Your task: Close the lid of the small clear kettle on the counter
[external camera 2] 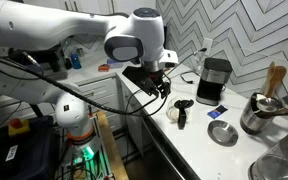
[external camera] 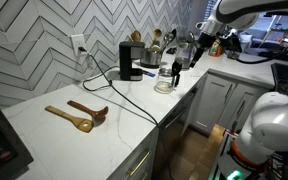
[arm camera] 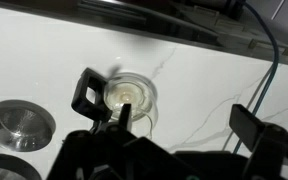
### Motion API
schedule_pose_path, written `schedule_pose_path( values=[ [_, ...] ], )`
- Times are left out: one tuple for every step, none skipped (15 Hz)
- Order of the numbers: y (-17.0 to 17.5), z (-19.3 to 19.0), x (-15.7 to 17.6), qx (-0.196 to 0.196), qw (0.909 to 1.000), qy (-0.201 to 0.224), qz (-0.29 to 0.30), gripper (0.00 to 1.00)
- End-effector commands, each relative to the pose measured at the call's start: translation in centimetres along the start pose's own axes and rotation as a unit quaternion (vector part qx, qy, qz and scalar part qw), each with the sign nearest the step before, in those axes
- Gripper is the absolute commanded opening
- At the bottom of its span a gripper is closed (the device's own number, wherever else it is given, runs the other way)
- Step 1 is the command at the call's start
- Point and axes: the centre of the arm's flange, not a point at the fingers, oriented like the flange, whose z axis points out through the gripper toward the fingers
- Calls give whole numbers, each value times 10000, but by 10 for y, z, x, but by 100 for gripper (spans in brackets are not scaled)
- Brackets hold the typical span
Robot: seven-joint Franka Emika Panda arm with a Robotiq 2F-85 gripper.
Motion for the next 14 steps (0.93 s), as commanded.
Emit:
schedule_pose_path(
  values=[
    [0, 0, 0, 0, 10000, 0, 0, 100],
    [0, 0, 0, 0, 10000, 0, 0, 100],
    [0, 0, 0, 0, 10000, 0, 0, 100],
    [0, 0, 0, 0, 10000, 0, 0, 100],
    [0, 0, 0, 0, 10000, 0, 0, 100],
    [0, 0, 0, 0, 10000, 0, 0, 100],
    [0, 0, 0, 0, 10000, 0, 0, 100],
    [0, 0, 0, 0, 10000, 0, 0, 100],
    [0, 0, 0, 0, 10000, 0, 0, 100],
    [0, 0, 0, 0, 10000, 0, 0, 100],
    [1, 1, 3, -27, 9999, 74, 128, 100],
    [3, 2, 8, -118, 9993, 161, 316, 100],
    [5, 2, 13, -177, 9981, 266, 519, 100],
    [7, 2, 18, -254, 9963, 359, 742, 100]
  ],
)
